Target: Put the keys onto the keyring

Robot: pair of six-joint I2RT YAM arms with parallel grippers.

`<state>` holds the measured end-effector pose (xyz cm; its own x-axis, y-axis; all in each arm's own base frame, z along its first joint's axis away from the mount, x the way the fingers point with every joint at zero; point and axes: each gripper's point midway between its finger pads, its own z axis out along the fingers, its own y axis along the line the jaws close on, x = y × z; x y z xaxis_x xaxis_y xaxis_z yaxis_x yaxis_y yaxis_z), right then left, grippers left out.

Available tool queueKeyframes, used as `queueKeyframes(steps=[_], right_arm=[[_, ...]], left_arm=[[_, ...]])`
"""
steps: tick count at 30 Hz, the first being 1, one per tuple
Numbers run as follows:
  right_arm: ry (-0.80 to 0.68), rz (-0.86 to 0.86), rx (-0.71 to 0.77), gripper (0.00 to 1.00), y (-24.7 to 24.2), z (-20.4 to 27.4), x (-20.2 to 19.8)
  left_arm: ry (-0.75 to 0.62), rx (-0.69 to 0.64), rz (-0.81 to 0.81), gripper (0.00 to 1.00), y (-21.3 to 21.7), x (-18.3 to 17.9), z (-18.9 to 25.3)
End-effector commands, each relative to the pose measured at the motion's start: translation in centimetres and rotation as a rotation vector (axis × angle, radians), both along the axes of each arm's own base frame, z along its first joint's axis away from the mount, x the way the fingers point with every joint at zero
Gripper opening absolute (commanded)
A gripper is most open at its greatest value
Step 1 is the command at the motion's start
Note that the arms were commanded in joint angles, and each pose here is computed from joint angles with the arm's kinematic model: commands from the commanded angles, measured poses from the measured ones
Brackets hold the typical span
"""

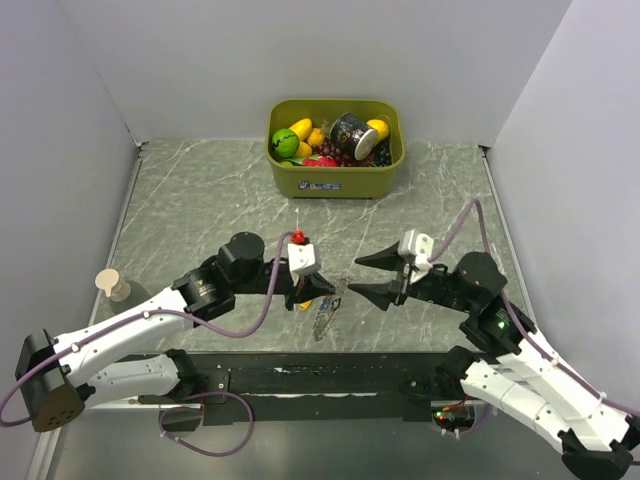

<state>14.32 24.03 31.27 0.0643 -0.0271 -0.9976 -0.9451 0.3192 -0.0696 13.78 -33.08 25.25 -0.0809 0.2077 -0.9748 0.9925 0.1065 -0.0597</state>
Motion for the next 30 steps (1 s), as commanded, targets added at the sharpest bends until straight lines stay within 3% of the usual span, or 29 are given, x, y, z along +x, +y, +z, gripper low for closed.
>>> queueKeyframes(steps=[1,5,10,12,25,28,30], right_arm=[[-0.054,0.012,0.055,0.62,-0.2,1.7,-0.5],[-0.065,0.134,0.037,0.63,0.5,1.7,-2.2],[-0.058,0.163,0.019,0.46,0.9,1.3,-2.4],[-0.061,0.162,0.018,0.41,0.8,1.3,-2.4],[-0.030,0.181,-0.011,0.35,1.2,0.1,-2.3],[-0.025,0.172,-0.015,0.26,1.1,-0.1,-2.2],[-0.023,0.165,-0.016,0.10,1.1,-0.1,-2.0]], left_arm=[[-0.099,-0.257,-0.027,0.01,-0.7,-0.5,6.1],[-0.161,-0.382,-0.085,0.01,-0.7,-1.6,8.1],[-0.214,-0.497,-0.141,0.01,0.1,-3.1,9.1],[-0.224,-0.513,-0.150,0.01,0.2,-3.4,9.5],[-0.234,-0.506,-0.162,0.01,0.2,-3.5,10.0],[-0.236,-0.505,-0.160,0.01,0.2,-3.5,10.0],[-0.237,-0.509,-0.160,0.01,0.2,-3.5,10.2]])
